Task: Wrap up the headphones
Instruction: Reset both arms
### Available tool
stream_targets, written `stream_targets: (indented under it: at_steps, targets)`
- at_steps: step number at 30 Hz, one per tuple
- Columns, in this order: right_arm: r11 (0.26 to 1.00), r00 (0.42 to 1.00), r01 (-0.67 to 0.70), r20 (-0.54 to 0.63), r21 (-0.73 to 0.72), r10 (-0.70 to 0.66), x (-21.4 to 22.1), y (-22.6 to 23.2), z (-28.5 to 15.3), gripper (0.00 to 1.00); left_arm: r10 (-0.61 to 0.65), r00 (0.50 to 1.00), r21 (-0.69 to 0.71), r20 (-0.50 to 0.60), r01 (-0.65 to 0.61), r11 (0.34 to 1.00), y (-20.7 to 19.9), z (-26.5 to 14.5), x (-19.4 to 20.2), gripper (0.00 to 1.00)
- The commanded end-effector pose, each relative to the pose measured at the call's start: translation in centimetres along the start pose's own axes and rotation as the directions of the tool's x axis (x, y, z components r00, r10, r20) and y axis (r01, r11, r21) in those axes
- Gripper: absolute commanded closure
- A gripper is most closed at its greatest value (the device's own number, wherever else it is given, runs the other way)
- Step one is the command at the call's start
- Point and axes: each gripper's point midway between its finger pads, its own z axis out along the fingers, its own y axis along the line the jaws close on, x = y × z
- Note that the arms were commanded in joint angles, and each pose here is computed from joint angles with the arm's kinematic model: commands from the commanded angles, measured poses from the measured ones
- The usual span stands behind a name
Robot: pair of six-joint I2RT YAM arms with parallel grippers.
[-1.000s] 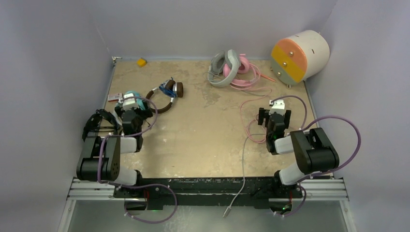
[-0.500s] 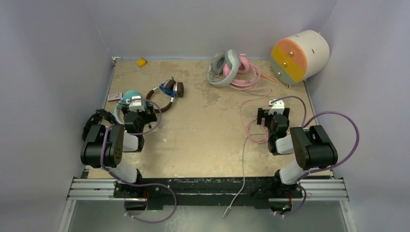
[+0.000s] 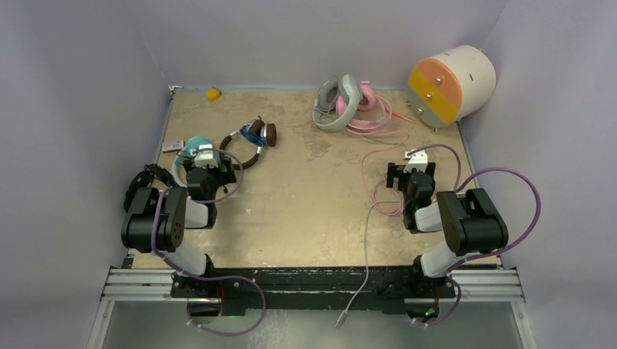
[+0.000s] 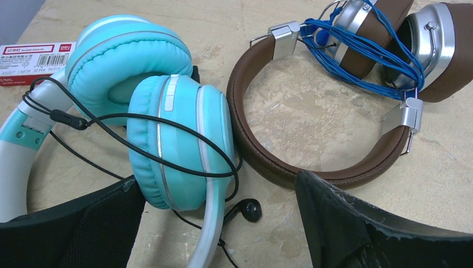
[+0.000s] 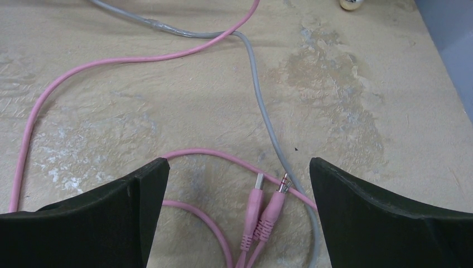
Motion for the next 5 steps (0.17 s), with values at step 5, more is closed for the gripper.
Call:
stream_targets:
  at_steps: [5]
  targets:
    - [1.0,0.999,-0.006,0.05,-0.002,0.006,-1.46,-0.01,0.39,0.01,0.009,0.995,0.041,0.097,-0.013,0.999,-0.64,0.48,-2.66,0.0]
